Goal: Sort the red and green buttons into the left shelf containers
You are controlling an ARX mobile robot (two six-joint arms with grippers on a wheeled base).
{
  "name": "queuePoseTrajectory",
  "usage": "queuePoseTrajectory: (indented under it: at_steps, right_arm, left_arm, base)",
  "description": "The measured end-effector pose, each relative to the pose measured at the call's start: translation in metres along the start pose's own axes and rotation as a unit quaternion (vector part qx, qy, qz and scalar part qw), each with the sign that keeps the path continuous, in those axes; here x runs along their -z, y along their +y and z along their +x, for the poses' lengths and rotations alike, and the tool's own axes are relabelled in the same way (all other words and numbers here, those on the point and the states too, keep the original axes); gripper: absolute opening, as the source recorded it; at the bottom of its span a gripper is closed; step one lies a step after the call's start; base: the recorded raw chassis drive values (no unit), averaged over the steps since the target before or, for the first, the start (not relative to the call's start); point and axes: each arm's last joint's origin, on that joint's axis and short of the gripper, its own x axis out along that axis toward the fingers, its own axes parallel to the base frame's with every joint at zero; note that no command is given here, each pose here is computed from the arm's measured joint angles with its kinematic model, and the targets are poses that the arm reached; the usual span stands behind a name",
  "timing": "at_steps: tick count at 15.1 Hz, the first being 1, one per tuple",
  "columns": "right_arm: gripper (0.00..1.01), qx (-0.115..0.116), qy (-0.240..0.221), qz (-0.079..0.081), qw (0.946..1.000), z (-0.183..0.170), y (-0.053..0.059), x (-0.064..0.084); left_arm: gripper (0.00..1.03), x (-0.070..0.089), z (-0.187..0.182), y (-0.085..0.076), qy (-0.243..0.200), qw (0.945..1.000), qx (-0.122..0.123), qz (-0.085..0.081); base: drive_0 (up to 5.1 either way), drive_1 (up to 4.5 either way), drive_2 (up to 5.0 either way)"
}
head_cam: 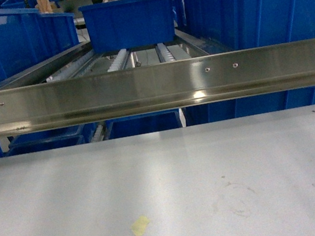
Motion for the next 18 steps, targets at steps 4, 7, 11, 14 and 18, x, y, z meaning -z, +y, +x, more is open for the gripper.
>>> queuePoseTrajectory:
  at_steps: [4,7,11,14,18]
  right_arm:
    - [0.3,0.0,0.0,0.0,1.0,0.0,0.0,0.0]
    - [0.3,0.0,0.0,0.0,1.0,0.0,0.0,0.0]
    - [0.3,0.002,0.0,0.0,1.0,0.0,0.0,0.0]
    - [0.3,0.002,0.0,0.001,1.0,0.0,0.0,0.0]
    - [0.3,0.001,-0.001,-0.001,1.0,0.0,0.0,0.0]
  left_arm:
    - [0.31,-0.027,-0.018,-0.005,-0.053,0.9984,-0.01,-0.014]
    - [0.31,-0.026,-0.017,-0.005,-0.047,0.9988,-0.009,-0.015]
    - [0.31,-0.026,-0.017,-0.005,-0.049,0.9986,-0.009,-0.015]
    - [0.31,-0.026,-0.017,-0.005,-0.047,0.9987,-0.009,-0.015]
    - [0.31,-0.026,-0.017,-0.005,-0.05,0.9986,-0.009,-0.015]
  base:
    - [0.0,0.0,0.0]
    - [0.0,0.0,0.0]
    - [-4.9,2.54,2.5]
    - [-4.5,0.62,4.0]
    - [-4.9,2.25,2.8]
